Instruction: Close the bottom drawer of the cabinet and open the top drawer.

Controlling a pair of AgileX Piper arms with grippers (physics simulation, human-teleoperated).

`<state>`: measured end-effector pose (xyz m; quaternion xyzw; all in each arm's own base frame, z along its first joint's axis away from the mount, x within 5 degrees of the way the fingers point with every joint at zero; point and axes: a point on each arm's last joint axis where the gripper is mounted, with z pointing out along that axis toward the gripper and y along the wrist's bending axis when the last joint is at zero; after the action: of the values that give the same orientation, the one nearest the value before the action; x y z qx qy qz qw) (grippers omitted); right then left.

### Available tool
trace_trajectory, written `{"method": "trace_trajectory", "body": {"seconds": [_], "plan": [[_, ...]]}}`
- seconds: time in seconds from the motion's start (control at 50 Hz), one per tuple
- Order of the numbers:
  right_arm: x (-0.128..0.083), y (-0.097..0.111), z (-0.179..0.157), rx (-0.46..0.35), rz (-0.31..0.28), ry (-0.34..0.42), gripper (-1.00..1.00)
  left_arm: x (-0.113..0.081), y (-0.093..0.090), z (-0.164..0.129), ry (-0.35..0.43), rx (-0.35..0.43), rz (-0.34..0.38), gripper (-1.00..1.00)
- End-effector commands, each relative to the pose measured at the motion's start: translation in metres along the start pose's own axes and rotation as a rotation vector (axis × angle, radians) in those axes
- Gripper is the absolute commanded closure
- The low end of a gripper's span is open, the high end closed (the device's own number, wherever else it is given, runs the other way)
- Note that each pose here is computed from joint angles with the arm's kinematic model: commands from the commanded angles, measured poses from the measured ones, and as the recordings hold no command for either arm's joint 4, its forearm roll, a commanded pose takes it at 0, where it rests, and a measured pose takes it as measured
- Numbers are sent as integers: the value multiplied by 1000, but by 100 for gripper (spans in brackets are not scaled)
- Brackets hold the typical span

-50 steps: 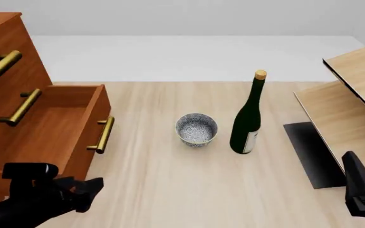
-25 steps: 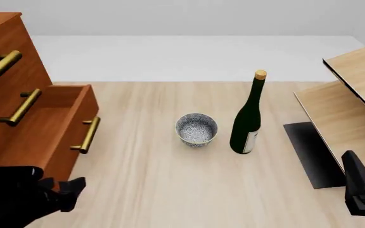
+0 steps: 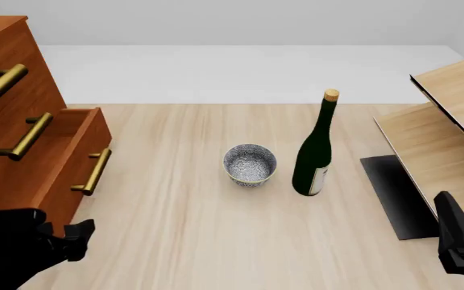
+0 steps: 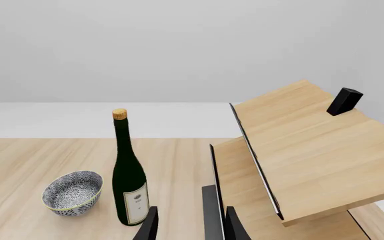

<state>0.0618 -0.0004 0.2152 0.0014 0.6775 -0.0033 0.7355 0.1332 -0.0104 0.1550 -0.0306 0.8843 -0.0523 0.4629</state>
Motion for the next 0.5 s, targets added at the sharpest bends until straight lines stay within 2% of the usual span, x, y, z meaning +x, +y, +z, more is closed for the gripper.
{"method": "trace_trajectory", "body": {"seconds": [0.02, 0.5], "plan": [[0, 0, -1, 0, 1, 0, -100, -2, 8, 4, -20, -49, -2, -100], [1, 0, -2, -3, 1, 1, -100, -10, 25, 3, -68, -151, -15, -100]]}}
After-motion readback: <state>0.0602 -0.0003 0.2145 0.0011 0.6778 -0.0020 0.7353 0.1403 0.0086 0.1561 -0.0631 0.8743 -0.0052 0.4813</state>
